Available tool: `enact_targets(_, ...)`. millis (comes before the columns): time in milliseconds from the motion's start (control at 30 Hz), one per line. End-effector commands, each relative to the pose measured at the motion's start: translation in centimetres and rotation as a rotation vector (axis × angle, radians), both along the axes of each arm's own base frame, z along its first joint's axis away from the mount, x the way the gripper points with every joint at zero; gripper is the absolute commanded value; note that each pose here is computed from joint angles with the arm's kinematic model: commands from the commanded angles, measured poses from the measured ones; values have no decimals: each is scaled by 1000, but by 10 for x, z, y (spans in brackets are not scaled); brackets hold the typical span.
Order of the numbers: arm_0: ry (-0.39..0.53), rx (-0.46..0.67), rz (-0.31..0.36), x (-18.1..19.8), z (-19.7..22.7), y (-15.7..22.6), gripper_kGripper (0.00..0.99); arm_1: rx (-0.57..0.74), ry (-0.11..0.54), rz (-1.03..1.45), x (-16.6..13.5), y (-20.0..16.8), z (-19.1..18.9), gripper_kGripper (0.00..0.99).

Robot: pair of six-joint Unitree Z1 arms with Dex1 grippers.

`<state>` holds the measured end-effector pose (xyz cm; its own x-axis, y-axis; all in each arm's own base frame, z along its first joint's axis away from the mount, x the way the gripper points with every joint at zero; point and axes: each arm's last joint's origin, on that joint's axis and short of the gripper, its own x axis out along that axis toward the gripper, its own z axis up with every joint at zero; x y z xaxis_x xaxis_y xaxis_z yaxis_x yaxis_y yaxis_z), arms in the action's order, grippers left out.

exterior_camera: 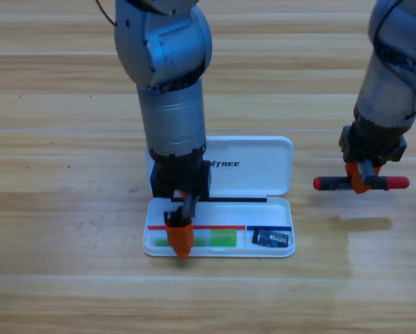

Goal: Clean up eraser and pencils

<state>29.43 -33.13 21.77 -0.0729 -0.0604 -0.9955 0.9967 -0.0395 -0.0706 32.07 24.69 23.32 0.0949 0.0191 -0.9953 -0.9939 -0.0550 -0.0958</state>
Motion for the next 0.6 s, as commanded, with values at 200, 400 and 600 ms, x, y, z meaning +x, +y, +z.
enact_targets(200, 6, 11, -13, -15, 20, 7, 990, 23, -7, 40, -41, 4, 39, 0)
enact_targets(400, -190, -196, 66, -41, 150, 91, 990, 34, -8, 79, -58, 43, 44, 0)
enact_targets(600, -311, -336, 231, -52, 205, 205, 990, 30, 15, 99, -55, 100, 21, 0)
